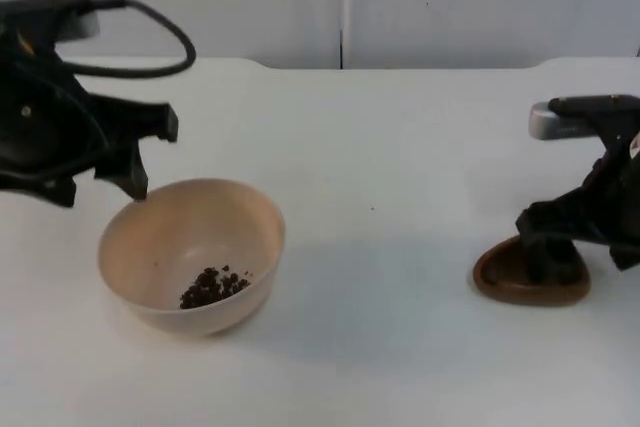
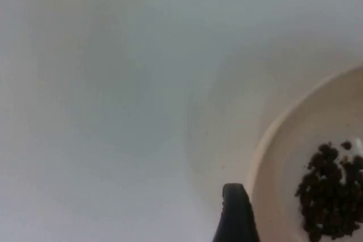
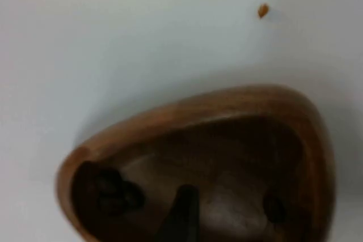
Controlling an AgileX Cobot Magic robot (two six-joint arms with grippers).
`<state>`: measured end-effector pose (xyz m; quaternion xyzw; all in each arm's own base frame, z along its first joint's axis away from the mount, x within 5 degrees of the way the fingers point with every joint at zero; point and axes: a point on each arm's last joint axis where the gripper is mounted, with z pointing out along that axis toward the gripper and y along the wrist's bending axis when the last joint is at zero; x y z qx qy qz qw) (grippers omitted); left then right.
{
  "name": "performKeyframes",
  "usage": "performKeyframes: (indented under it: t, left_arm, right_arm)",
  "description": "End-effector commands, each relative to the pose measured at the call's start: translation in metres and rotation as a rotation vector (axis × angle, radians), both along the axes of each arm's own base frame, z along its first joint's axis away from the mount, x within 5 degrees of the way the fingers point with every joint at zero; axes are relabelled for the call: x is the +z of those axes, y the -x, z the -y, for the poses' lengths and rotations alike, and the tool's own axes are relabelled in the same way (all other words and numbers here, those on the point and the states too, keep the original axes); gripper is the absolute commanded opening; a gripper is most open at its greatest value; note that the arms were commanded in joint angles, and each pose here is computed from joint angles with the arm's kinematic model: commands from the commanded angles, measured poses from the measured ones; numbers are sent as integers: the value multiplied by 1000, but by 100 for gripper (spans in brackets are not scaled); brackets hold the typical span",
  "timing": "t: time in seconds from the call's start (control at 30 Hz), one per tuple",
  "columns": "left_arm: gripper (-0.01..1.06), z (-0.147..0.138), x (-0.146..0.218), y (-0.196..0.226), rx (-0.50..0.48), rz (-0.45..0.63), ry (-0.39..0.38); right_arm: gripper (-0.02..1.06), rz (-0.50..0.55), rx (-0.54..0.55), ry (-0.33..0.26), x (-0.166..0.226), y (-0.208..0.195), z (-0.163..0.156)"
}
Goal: Pick up the bowl with the left hand and pour the coffee beans from the cup into the bowl with the right hand.
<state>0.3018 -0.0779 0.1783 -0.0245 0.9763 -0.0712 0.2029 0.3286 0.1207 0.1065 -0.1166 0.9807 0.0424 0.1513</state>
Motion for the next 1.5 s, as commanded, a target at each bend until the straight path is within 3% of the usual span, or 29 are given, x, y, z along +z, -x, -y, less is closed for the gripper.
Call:
performKeyframes:
  t: [0.0,0.4,0.53,0.73,1.0,1.47]
  left_arm:
    - [57,-1,19,3,-3,55,10]
    - [57,-9,93,36,-5,258,62]
    - [57,-16,125,58,-42,368,49]
    - [57,-22,155,84,-40,477,73]
    - [57,-28,179,109,-38,578,98]
    - [57,-33,188,132,-56,593,93]
  right_arm:
    - [78,53,19,-8,23,0,2]
    - [78,313,53,-82,144,32,13]
    - [78,471,78,-121,200,63,23]
    - [78,600,76,-163,242,98,35]
    - [78,689,75,-192,271,132,48]
    - [78,724,88,-195,279,165,59]
